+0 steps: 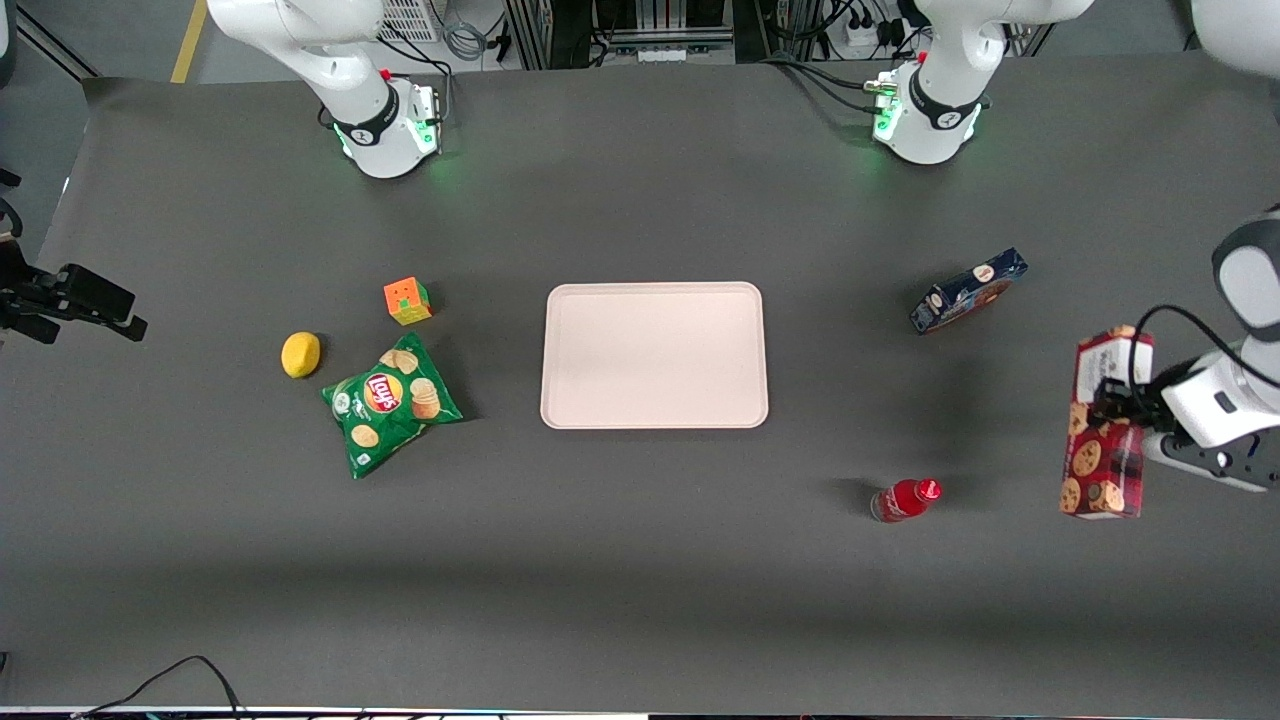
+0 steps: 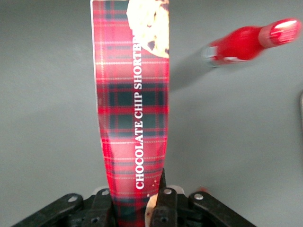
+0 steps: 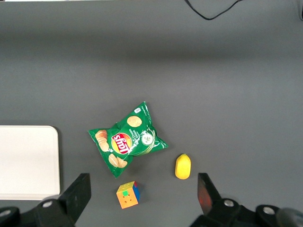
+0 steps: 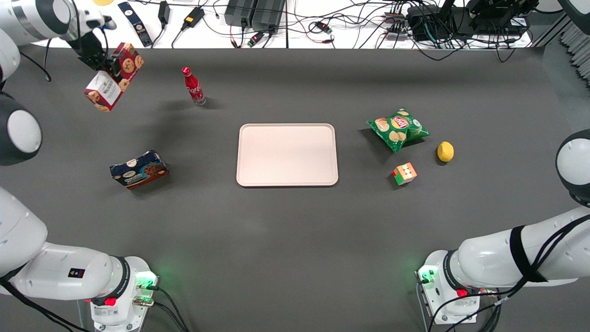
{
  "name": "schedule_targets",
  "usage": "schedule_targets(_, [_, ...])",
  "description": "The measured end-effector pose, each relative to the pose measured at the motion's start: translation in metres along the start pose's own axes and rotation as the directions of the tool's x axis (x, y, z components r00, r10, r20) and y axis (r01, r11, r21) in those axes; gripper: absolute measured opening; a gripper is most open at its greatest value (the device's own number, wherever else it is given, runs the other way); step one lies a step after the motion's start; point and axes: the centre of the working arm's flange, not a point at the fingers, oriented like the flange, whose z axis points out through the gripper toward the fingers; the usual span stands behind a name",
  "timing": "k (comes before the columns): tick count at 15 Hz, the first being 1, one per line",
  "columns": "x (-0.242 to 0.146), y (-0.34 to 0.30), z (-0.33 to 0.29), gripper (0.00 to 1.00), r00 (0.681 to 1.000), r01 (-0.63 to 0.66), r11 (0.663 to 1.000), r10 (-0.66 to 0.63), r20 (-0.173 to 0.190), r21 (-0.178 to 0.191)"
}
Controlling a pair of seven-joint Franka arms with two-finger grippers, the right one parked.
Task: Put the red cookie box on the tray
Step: 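Carry the upright box with the left gripper toward the pink tray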
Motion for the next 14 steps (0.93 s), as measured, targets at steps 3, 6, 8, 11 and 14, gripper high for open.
schedule_targets(3, [-0.007, 0.065, -0.037, 0.29, 0.995, 0.096, 0.995, -0.095, 0.033, -0.038])
schedule_targets(6, [-0.009, 0.146, -0.064, 0.29, 0.981, 0.19, 0.98, -0.189, 0.033, -0.055])
schedule_targets(8, [-0.01, 0.205, -0.072, 0.29, 0.971, 0.24, 0.969, -0.239, 0.031, -0.059])
schedule_targets(11, [-0.014, 0.282, -0.065, 0.29, 0.962, 0.271, 0.961, -0.268, 0.05, -0.053])
schedule_targets(14, [-0.021, 0.345, -0.033, 0.29, 0.965, 0.26, 0.966, -0.26, 0.024, -0.012])
